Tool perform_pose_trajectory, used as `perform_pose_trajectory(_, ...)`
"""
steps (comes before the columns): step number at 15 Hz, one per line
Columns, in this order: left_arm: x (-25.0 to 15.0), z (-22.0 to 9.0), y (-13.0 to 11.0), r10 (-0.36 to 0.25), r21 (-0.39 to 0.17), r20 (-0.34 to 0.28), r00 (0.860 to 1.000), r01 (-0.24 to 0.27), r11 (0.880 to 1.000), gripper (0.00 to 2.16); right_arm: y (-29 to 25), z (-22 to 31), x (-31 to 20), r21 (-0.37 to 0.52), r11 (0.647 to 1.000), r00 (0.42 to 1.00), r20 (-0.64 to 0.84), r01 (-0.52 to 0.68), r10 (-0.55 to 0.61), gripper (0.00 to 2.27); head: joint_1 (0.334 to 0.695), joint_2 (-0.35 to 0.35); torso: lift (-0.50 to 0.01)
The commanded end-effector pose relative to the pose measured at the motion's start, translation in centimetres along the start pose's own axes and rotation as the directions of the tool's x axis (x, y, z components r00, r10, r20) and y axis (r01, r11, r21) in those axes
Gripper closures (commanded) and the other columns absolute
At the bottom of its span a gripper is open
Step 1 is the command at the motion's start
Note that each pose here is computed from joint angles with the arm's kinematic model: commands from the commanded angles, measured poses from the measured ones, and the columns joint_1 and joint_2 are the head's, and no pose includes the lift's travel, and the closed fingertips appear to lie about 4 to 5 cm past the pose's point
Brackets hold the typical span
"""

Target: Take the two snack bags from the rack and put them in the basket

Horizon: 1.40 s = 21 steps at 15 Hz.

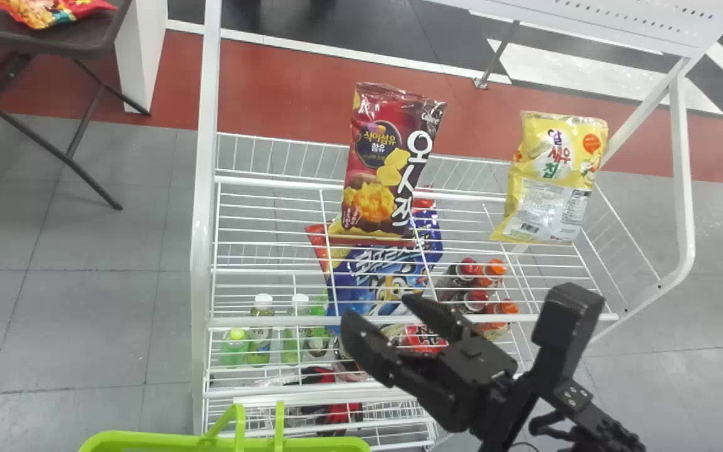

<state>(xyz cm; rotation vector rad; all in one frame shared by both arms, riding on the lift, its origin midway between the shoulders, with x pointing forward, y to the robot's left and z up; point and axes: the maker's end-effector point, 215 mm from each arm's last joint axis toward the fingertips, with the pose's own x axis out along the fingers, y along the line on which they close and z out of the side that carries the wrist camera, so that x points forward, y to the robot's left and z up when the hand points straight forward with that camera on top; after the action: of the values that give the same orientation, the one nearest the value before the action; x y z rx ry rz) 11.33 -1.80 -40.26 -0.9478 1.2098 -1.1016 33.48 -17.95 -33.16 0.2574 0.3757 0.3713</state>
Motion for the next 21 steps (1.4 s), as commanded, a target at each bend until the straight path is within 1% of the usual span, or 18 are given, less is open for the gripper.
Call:
perform_pose_trajectory(1,0.0,0.0,0.1,0.002,-0.001,0.0,1.0,-0.002,1.0,1.69,0.2,1.8,-0.6,-0.01,1.0,0.992,0.127,0.026,-0.025,0.08,0.695,-0.35,-0.011)
perform_pose_trajectory(3,0.1,0.1,0.2,0.003,0.0,0.002,1.0,-0.003,1.0,1.69,0.7,3.0,-1.3,-0.064,0.996,0.97,0.24,0.056,-0.039,0.09,0.695,-0.35,-0.011)
perform_pose_trajectory(4,0.1,0.2,0.3,0.004,0.0,0.002,1.0,-0.004,1.0,1.69,0.4,0.4,-1.0,-0.025,0.997,0.986,0.158,0.066,-0.061,0.09,0.695,-0.35,-0.011)
perform_pose_trajectory(5,0.2,0.3,0.4,0.005,0.001,0.0,1.0,-0.005,1.0,1.69,-0.4,-0.6,-1.4,-0.008,0.994,0.986,0.125,0.111,-0.109,0.09,0.695,-0.35,-0.011)
perform_pose_trajectory(6,0.2,0.3,0.4,0.005,0.002,0.0,1.0,-0.005,1.0,1.69,-1.3,-0.5,-1.8,-0.013,0.989,0.98,0.137,0.145,-0.142,0.09,0.695,-0.35,-0.011)
perform_pose_trajectory(8,0.3,0.3,0.6,0.005,-0.005,-0.003,1.0,-0.005,1.0,1.69,-2.7,1.7,-2.7,-0.065,0.978,0.957,0.229,0.198,-0.178,0.1,0.695,-0.35,-0.011)
perform_pose_trajectory(9,0.4,0.3,0.8,0.004,-0.006,-0.002,1.0,-0.004,1.0,1.69,-3.0,2.0,-2.8,-0.091,0.971,0.952,0.239,0.219,-0.192,0.1,0.695,-0.35,-0.011)
perform_pose_trajectory(12,0.5,0.7,0.7,-0.003,0.004,0.006,1.0,0.003,1.0,1.69,-2.1,3.5,-3.1,-0.147,0.963,0.938,0.299,0.226,-0.174,0.1,0.695,-0.35,-0.011)
perform_pose_trajectory(21,0.4,0.5,0.9,-0.007,-0.006,0.008,1.0,0.007,1.0,1.69,-1.6,3.9,-3.4,-0.177,0.954,0.932,0.314,0.243,-0.179,0.11,0.695,-0.35,-0.011)
